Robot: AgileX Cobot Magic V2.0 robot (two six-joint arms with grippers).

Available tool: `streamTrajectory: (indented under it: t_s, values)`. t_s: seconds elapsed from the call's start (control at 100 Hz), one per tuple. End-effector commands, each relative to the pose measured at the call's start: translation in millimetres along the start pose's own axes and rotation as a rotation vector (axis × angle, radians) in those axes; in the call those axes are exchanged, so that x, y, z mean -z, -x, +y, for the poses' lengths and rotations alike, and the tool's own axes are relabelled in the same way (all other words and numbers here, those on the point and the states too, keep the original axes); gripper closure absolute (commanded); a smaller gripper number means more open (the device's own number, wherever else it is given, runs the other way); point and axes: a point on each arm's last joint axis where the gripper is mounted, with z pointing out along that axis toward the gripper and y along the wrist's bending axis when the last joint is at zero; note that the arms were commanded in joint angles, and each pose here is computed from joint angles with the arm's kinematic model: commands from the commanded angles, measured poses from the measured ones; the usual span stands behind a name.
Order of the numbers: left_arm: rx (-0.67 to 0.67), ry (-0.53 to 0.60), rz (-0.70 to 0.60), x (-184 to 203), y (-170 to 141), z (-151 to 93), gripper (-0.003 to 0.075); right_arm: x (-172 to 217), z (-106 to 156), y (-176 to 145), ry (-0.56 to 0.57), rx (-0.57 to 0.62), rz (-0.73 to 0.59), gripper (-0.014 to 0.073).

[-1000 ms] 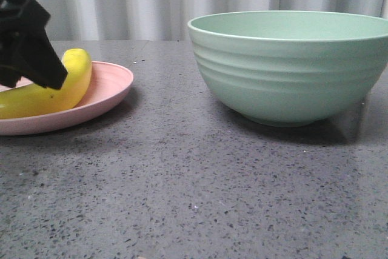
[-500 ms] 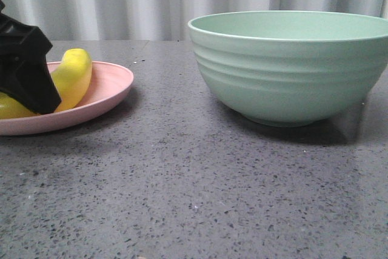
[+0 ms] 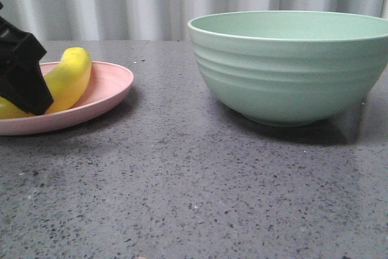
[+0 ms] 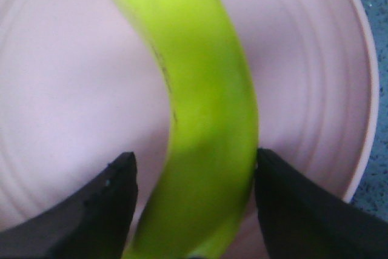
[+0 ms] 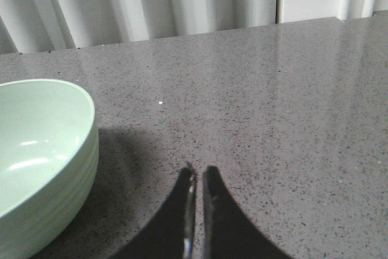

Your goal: Transfer banana from pink plate to green bowl

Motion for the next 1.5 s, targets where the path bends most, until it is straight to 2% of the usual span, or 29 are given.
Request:
streamTrajectory:
  t_s: [0.0, 0.23, 0.3, 0.4, 0.52, 0.63, 0.91, 1.14, 1.23, 1.4, 1.49]
  values:
    - [-0.012, -0.006, -0.09, 8.3, 13.6, -2.2, 0.0344, 0.9, 1.3, 17.5, 0.004, 0.009, -0.091, 0.0659]
    - [0.001, -0.013, -0.046, -1.5, 11.8, -3.0, 0.0345, 0.9, 1.3, 17.5, 0.004, 0.009, -0.091, 0.0659]
    - [0.001, -0.013, -0.046, -1.5, 11.8, -3.0, 0.0368, 0.9, 1.3, 17.7, 0.004, 0.009, -0.093, 0.0659]
    - [0.0, -0.012, -0.05, -1.5, 12.2, -3.0, 0.0464, 0.9, 1.3, 17.7, 0.004, 0.009, -0.093, 0.0659]
    - [0.0, -0.013, -0.066, -1.4, 13.7, -3.1, 0.0623, 1.0, 1.3, 18.2, 0.005, 0.009, -0.099, 0.0659]
    - [-0.002, -0.013, -0.086, -0.6, 16.1, -3.1, 0.0738, 1.2, 1.4, 19.6, 0.005, 0.009, -0.11, 0.0659]
    - [-0.058, -0.024, -0.129, 18.4, 38.4, -7.9, 0.0741, 6.1, 3.8, 29.2, 0.019, 0.012, -0.054, 0.0659]
    - [-0.151, -0.086, -0.146, 45.9, 57.6, -36.4, 0.0741, -4.3, 13.2, 50.1, 0.083, 0.071, 0.136, 0.065]
    - [-0.196, -0.122, -0.165, 58.5, 62.2, -52.8, 0.0741, -11.8, 20.0, 61.5, 0.124, 0.083, 0.192, 0.0582]
    - [-0.269, -0.189, -0.221, 78.7, 64.1, -79.6, 0.0741, -24.1, 40.8, 83.1, 0.258, 0.046, 0.208, 0.0304]
    - [-0.299, -0.226, -0.223, 82.2, 60.6, -92.6, 0.0741, -31.6, 53.0, 90.7, 0.327, 0.013, 0.23, 0.0209]
